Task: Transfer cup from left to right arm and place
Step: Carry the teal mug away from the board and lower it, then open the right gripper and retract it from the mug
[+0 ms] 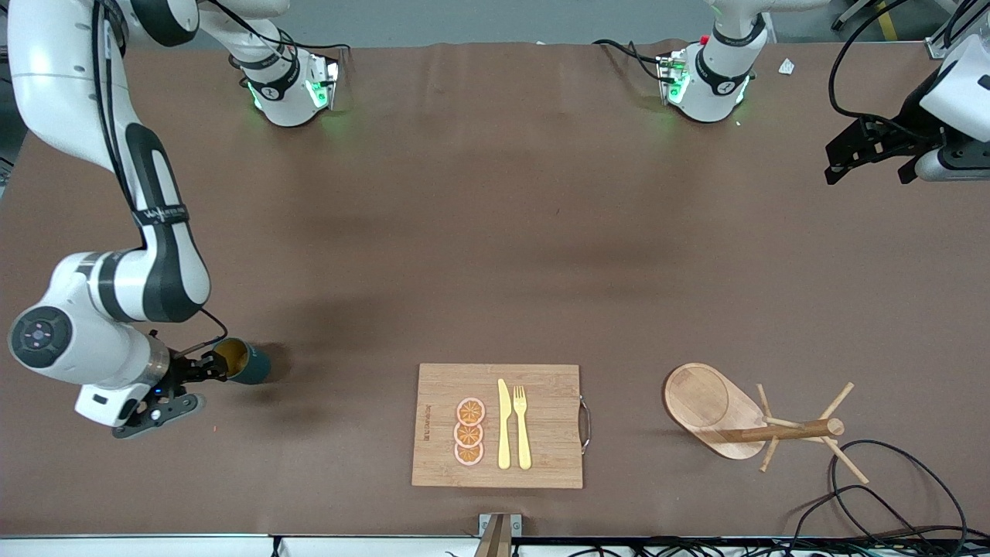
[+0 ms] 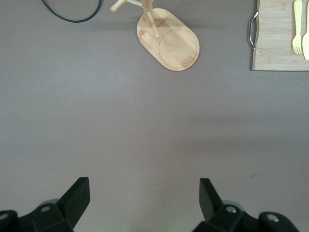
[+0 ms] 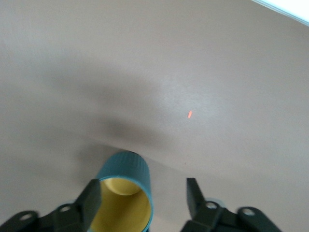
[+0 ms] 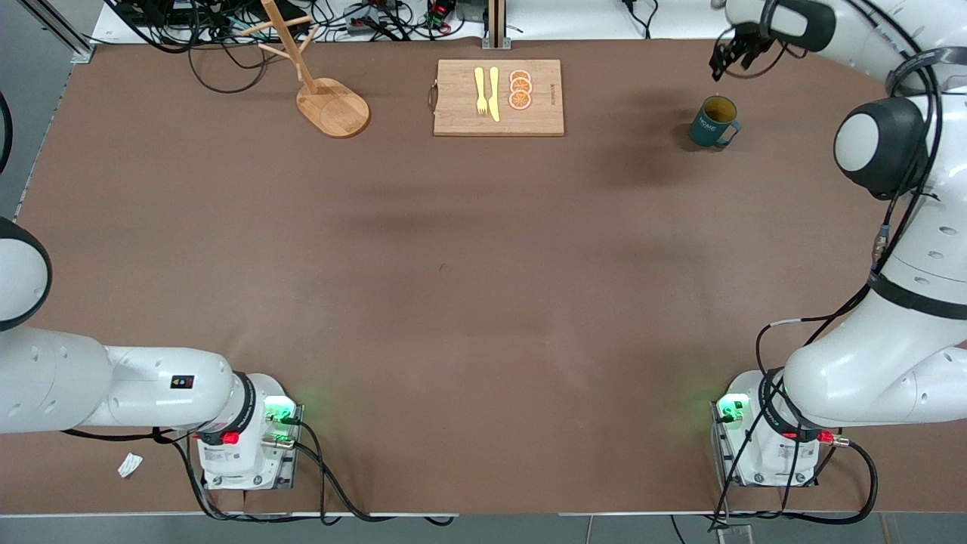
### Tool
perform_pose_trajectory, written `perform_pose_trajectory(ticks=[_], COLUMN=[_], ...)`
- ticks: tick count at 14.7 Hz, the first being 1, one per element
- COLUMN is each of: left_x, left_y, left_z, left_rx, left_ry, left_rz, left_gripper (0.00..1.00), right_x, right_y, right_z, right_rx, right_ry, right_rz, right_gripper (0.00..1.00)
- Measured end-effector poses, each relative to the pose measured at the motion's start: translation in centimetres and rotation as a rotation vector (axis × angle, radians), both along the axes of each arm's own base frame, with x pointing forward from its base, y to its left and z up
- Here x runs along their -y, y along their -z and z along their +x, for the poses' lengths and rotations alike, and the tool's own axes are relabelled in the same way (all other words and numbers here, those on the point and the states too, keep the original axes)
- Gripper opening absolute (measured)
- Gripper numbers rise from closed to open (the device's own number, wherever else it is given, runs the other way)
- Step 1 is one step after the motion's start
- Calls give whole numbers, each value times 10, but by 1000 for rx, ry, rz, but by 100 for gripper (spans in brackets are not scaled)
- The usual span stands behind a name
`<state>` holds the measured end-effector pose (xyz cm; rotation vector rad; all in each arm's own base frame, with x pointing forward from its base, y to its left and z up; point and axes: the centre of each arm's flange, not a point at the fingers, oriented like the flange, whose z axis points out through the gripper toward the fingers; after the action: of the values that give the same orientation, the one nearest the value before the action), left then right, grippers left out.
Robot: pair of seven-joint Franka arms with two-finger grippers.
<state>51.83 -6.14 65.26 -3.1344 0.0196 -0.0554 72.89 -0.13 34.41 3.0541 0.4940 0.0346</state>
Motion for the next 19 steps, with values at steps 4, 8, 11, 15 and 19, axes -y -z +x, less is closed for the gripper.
perform_pose_trajectory(ticks=[4,8,11,15,19], left_x=[-1,0,-1,-3,-3], left_y=[4,5,3,-6,-7], left_z=[3,5,3,-3,-5], left_rx=[-3,4,7,16,16], left_ry=[-2,-4,-23,-27,-27], left_rz=[0,-1,-2,-2,-1], left_gripper=[100,100,100,100,100], right_x=[-17,2,32,29,27], right_y=[-101,-196,-254,-316,-311], right_z=[-31,-71,-107,-157,-176], right_rx=[-40,-11,-5,25,43], right_ry=[171,244,311,379,388], right_rz=[-4,9,53,65,67], right_gripper=[100,100,100,100,100])
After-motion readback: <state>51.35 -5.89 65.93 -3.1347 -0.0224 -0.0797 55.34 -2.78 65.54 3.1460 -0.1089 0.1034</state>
